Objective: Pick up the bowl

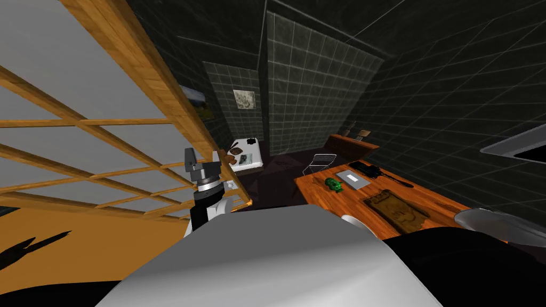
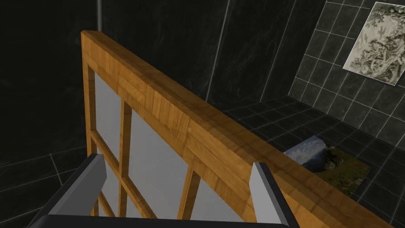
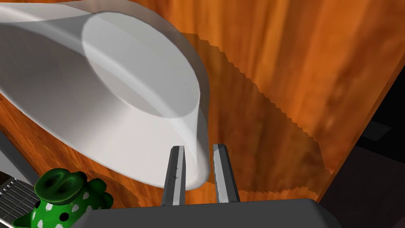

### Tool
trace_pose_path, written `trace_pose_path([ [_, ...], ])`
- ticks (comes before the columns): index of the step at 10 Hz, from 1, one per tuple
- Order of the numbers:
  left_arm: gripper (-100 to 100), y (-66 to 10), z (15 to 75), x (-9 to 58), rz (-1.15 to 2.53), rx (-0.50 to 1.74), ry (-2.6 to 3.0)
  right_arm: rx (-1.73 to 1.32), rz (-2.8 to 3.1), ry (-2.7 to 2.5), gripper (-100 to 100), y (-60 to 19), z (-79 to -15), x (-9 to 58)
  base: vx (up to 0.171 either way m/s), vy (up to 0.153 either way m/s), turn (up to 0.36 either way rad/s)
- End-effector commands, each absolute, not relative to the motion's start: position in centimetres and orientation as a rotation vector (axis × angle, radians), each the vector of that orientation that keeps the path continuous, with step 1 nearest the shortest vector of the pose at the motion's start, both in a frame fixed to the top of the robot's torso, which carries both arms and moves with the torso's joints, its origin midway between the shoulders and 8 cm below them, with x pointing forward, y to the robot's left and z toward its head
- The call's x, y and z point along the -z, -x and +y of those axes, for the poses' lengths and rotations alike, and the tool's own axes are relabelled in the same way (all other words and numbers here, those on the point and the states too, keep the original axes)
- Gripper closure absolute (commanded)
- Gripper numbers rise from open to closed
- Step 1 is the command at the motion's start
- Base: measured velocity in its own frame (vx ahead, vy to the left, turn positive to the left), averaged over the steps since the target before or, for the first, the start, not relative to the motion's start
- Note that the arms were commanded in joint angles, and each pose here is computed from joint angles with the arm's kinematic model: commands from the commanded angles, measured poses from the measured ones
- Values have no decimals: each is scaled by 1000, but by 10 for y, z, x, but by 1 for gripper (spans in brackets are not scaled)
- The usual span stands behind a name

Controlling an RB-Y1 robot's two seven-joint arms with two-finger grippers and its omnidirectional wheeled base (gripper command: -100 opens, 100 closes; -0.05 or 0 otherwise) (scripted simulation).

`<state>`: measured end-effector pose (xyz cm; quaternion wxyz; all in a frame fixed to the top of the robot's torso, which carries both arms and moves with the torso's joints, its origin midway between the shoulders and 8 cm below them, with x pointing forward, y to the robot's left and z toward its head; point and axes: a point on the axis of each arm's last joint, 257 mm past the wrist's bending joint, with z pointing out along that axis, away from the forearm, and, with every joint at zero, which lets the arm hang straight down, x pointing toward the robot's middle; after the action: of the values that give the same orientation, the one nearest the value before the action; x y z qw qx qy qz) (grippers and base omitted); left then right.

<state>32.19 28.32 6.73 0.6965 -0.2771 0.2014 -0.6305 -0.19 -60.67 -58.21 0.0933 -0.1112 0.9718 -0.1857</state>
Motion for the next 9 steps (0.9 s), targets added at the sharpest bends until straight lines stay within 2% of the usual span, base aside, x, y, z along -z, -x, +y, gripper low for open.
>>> trace_pose_path([
  [1, 0, -322, 283, -67, 449, 1406, 618, 575, 2885, 314, 100, 2, -613, 579, -116, 45, 306],
  [3, 0, -322, 283, -67, 450, 1406, 618, 565, 2883, 232, 100, 2, -613, 579, -46, 17, -7],
  [5, 0, -322, 283, -67, 449, 1406, 618, 611, 2883, 209, 100, 6, -622, 574, -109, 66, 344],
  [8, 0, -322, 283, -67, 450, 1406, 618, 602, 2879, 162, 100, 5, -621, 574, -30, 5, -12],
  [9, 0, -322, 283, -67, 450, 1406, 618, 601, 2881, 154, 0, 6, -621, 574, 0, 0, 0],
])
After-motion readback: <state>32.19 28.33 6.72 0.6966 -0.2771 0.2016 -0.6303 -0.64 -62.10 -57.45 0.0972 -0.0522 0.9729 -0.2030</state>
